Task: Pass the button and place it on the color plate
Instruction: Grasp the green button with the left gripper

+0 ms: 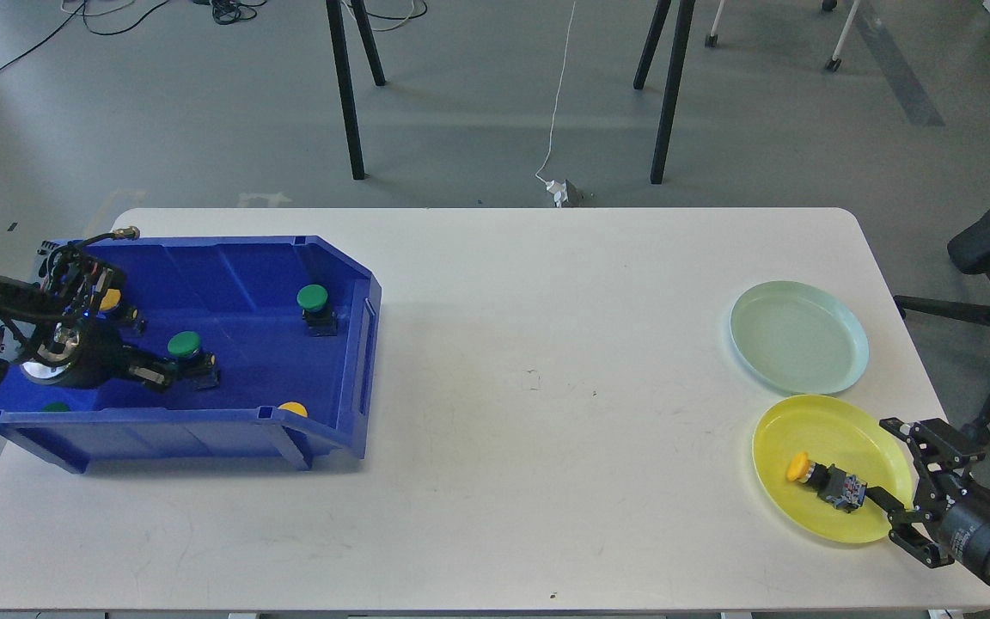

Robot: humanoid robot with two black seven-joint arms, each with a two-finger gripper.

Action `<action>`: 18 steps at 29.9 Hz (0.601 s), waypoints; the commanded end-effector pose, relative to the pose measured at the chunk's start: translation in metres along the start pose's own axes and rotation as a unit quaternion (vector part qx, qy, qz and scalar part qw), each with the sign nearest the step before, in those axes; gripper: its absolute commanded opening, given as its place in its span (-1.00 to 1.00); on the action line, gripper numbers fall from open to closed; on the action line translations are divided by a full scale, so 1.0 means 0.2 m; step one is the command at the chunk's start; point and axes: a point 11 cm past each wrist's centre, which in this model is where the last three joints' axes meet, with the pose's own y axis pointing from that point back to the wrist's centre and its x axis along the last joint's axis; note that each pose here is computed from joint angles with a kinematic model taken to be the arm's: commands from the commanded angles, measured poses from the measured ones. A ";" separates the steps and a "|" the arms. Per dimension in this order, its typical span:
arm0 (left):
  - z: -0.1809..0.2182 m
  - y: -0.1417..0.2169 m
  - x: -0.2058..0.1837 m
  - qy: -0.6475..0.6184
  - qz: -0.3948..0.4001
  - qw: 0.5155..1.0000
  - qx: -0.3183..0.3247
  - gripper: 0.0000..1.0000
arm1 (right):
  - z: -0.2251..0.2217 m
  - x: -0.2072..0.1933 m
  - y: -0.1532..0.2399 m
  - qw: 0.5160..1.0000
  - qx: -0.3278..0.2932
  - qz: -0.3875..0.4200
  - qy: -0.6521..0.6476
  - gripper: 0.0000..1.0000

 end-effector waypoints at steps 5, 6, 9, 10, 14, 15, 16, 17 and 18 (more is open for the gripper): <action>0.02 -0.02 0.00 -0.001 -0.002 1.000 -0.004 -0.08 | 0.02 0.00 0.01 1.000 -0.005 0.001 -0.002 1.00; 0.02 -0.02 0.00 0.001 -0.001 1.000 -0.004 0.23 | 0.03 0.00 0.01 1.000 -0.006 0.001 -0.002 0.99; 0.02 -0.01 0.01 0.004 0.003 1.000 -0.006 0.55 | 0.03 0.00 0.01 1.000 -0.006 0.002 -0.003 1.00; 0.02 -0.01 0.01 0.007 0.005 1.000 -0.008 0.62 | 0.03 0.00 0.02 1.000 -0.006 0.003 -0.005 1.00; 0.04 -0.01 0.04 0.020 0.016 0.999 -0.019 0.75 | 0.04 0.00 0.02 1.000 -0.007 0.005 -0.012 1.00; 0.05 -0.02 0.04 0.023 0.017 0.999 -0.021 0.77 | 0.04 0.00 0.02 1.000 -0.007 0.004 -0.013 1.00; 0.05 -0.02 0.05 0.023 0.019 0.999 -0.022 0.79 | 0.04 0.00 0.02 1.000 -0.008 0.005 -0.013 1.00; 0.06 -0.03 0.06 0.022 0.019 0.999 -0.023 0.79 | 0.04 0.00 0.02 1.000 -0.008 0.005 -0.013 1.00; 0.06 -0.04 0.06 0.023 0.020 0.999 -0.023 0.81 | 0.05 0.00 0.03 1.000 -0.010 0.005 -0.014 1.00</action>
